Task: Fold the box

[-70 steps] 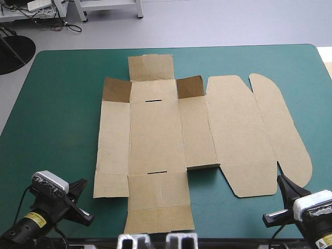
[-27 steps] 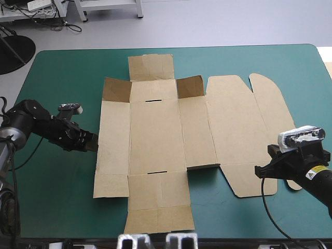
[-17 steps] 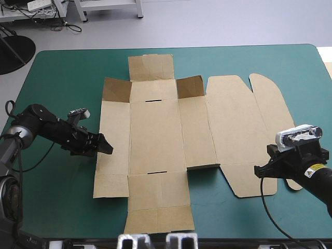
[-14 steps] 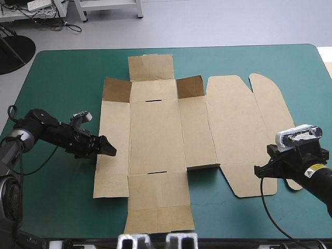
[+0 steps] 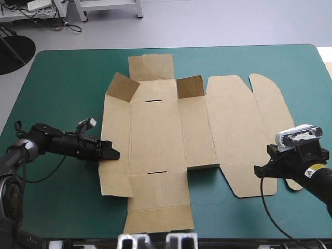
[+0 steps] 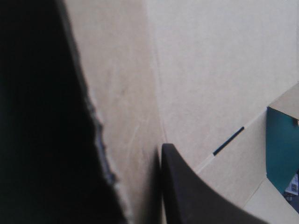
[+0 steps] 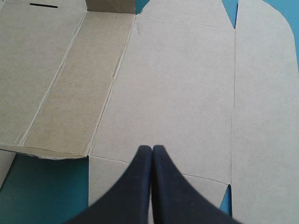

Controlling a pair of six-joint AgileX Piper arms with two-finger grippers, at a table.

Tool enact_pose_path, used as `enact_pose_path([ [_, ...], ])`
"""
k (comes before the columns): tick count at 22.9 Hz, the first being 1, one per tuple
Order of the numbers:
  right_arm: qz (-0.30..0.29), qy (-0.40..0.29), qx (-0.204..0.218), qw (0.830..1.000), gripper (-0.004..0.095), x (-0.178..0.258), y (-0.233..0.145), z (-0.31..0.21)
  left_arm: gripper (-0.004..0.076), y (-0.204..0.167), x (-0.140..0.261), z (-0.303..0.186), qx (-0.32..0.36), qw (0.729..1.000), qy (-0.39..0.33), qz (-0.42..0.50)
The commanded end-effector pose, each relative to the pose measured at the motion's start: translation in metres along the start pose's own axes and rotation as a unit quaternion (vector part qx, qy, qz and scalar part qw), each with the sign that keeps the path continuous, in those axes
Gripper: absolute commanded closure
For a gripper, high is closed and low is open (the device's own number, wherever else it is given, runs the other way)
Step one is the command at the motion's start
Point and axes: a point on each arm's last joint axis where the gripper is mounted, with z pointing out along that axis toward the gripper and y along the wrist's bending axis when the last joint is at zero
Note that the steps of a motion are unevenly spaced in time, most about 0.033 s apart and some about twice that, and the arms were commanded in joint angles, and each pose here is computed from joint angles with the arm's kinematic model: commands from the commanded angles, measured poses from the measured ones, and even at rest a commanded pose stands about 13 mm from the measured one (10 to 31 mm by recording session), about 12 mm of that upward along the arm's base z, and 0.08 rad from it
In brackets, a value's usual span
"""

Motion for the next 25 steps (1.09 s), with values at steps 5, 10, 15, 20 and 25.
enact_pose_path([
  [5,-0.002,-0.045,0.005,0.999,0.0928,-0.014,-0.001,-0.007,0.0731,-0.028,-0.013,-0.012,0.092,0.991,-0.065,0.078],
  [10,-0.003,-0.046,0.006,0.999,0.0928,-0.014,-0.001,-0.007,0.0733,-0.065,-0.038,-0.041,0.093,0.976,-0.035,0.195],
  [15,-0.001,-0.048,0.006,0.999,0.0928,-0.015,-0.001,-0.007,0.0733,-0.138,-0.063,-0.074,-0.024,0.921,-0.03,0.387],
  [20,-0.003,-0.059,0.007,0.998,0.0928,-0.022,-0.001,-0.012,0.0733,-0.202,-0.074,-0.102,-0.143,0.848,-0.051,0.508],
  [25,-0.008,-0.103,0.013,0.995,0.0928,-0.046,-0.001,-0.026,0.0733,-0.221,-0.077,-0.104,-0.23,0.787,-0.058,0.569],
])
